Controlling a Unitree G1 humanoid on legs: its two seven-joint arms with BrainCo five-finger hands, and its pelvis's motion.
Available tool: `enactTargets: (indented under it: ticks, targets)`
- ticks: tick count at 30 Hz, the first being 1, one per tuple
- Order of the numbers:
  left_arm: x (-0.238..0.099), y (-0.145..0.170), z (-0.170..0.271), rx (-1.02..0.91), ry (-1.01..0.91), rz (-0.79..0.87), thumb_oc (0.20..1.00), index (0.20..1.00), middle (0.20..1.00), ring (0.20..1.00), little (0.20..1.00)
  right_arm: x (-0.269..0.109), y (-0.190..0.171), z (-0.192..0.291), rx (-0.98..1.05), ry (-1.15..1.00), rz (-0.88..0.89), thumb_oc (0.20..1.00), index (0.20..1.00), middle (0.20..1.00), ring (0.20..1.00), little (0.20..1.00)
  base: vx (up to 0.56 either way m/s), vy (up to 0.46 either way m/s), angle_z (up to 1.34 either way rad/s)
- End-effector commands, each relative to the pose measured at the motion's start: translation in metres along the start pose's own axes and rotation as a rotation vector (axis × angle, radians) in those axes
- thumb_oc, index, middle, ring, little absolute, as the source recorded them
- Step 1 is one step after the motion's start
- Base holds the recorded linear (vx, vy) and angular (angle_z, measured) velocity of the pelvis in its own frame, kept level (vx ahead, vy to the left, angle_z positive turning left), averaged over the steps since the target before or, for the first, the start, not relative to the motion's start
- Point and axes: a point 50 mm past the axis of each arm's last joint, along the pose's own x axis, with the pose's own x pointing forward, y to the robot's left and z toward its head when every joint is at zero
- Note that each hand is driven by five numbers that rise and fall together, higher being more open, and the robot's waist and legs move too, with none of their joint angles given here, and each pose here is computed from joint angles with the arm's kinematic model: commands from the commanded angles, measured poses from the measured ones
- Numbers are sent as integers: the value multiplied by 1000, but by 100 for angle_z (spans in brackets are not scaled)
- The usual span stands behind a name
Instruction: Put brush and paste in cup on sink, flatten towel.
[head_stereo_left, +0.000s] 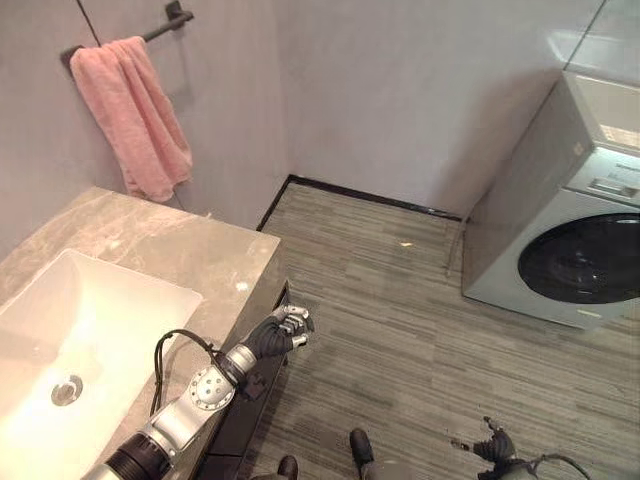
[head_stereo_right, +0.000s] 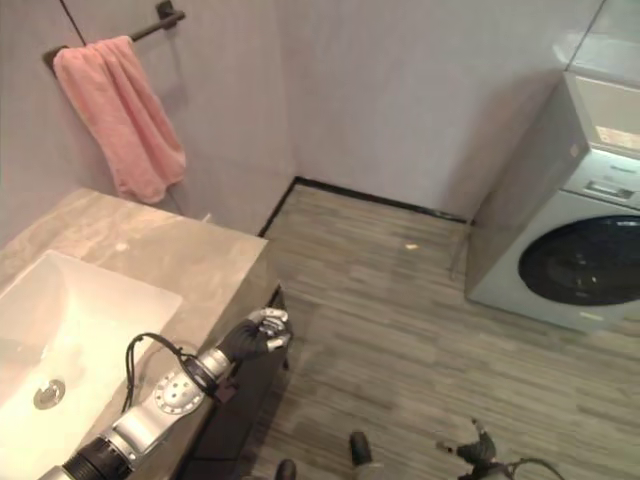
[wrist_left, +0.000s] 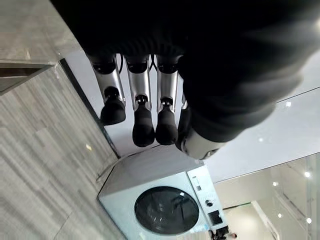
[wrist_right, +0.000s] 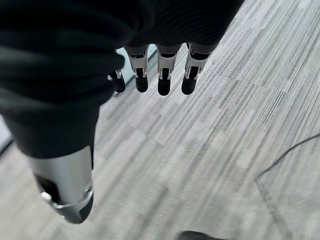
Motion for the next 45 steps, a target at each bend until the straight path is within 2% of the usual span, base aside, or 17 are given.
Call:
enactTargets:
  ticks: [1,6,15,18,21,26,30,31,32,33,34,37,45]
  targets:
    - [1,20,17,10,-110,95,200,200,200,200,200,11,-19,32,-4,-117,-61,1000,1000,1000,1000,1000,-35,74,-159]
    - [-14,24,-3,-4,-17,159,200,200,200,200,200,10,-3,60,-55,-241,11,1000,1000,1000,1000,1000,-51,-46,-138]
    - [-16,9,-51,-27,227,192,200,200,200,200,200,2,-11,45,-25,-229,14,1000,1000,1000,1000,1000,9,-152,18]
    - [-24,-1,-80,-97,388,248,200,200,200,200,200,0,-18,29,-10,-175,-3,1000,1000,1000,1000,1000,28,-188,23]
    - [-26,-3,-86,-116,420,276,200,200,200,200,200,-1,-19,28,-6,-168,-9,1000,1000,1000,1000,1000,4,-119,31]
    - [-37,-16,-112,-271,592,364,200,200,200,200,200,0,-26,30,10,-165,-25,1000,1000,1000,1000,1000,-44,-107,29]
    - [-38,-16,-117,-353,627,428,200,200,200,200,200,1,-31,38,5,-186,-39,1000,1000,1000,1000,1000,-71,-27,47]
    - [-38,-16,-118,-367,634,441,256,256,256,256,256,2,-31,39,13,-186,-41,1000,1000,1000,1000,1000,-37,10,38]
    - [-38,-16,-119,-379,639,450,533,533,533,533,533,3,-32,39,27,-181,-47,1000,1000,1000,1000,1000,-19,13,26]
    - [-38,-16,-119,-379,639,450,724,724,724,724,724,3,-32,39,27,-181,-47,1000,1000,1000,1000,1000,17,47,19]
    - [-42,-17,-124,-417,667,477,1000,1000,1000,1000,1000,3,-32,37,57,-166,-58,1000,1000,1000,1000,1000,32,53,0]
    - [-46,-15,-126,-489,661,523,1000,1000,1000,1000,1000,3,-26,36,83,-158,-42,1000,1000,1000,1000,1000,53,53,-16]
    - [-53,-13,-130,-478,681,555,1000,1000,1000,1000,1000,-1,-13,28,61,-139,14,1000,1000,1000,1000,1000,42,18,2]
